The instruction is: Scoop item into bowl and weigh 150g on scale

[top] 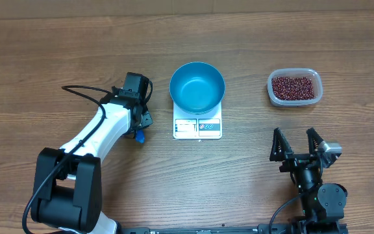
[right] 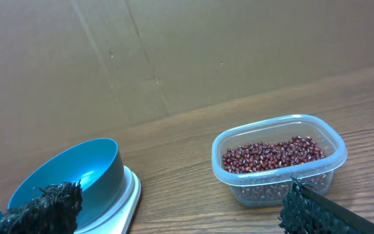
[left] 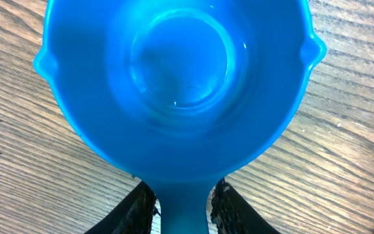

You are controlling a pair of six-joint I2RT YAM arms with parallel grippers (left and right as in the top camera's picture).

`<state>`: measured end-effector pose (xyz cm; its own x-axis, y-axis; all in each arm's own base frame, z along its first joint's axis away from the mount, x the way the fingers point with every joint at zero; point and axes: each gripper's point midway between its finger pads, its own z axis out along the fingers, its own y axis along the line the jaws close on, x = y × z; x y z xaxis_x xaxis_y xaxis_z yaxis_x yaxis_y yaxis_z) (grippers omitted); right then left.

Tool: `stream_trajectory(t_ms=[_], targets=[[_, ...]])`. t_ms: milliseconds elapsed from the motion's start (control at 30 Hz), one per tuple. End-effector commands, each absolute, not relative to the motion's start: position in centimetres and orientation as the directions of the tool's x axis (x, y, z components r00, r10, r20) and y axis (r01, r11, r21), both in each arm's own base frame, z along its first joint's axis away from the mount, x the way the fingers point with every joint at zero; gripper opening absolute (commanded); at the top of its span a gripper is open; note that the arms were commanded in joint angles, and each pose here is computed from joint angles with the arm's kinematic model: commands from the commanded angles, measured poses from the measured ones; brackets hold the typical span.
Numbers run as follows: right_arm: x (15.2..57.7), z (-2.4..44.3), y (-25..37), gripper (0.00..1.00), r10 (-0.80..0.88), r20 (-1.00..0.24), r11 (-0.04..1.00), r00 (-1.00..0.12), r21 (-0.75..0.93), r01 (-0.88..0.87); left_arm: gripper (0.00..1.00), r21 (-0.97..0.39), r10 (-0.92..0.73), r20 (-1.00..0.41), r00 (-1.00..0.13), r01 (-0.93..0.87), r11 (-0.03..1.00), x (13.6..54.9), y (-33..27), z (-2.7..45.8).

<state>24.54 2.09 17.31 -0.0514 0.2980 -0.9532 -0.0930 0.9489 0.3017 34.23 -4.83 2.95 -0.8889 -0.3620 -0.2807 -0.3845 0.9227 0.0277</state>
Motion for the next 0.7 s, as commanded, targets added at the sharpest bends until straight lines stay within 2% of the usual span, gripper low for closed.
stream_trajectory(t_ms=[0,300,500,667], targets=[[24.6,17.0,2.1,1.00,0.299,-0.953,0.949,-0.051,0.302,-0.091,0.34,0.027,-0.368,-0.267,-0.891,-0.389,0.921,34.0,-4.8,2.4],[24.6,17.0,2.1,1.00,0.299,-0.953,0.949,-0.051,0.302,-0.091,0.30,0.017,-0.369,-0.236,-0.899,-0.384,0.923,34.0,-5.2,1.3],[24.6,17.0,2.1,1.00,0.299,-0.953,0.949,-0.051,0.302,-0.091,0.18,0.023,-0.344,-0.237,-0.909,-0.359,0.933,34.1,-5.2,1.6],[24.6,17.0,2.1,1.00,0.299,-0.953,0.949,-0.051,0.302,-0.091,0.18,0.005,-0.347,-0.268,-0.899,-0.361,0.933,35.2,-5.5,3.4]])
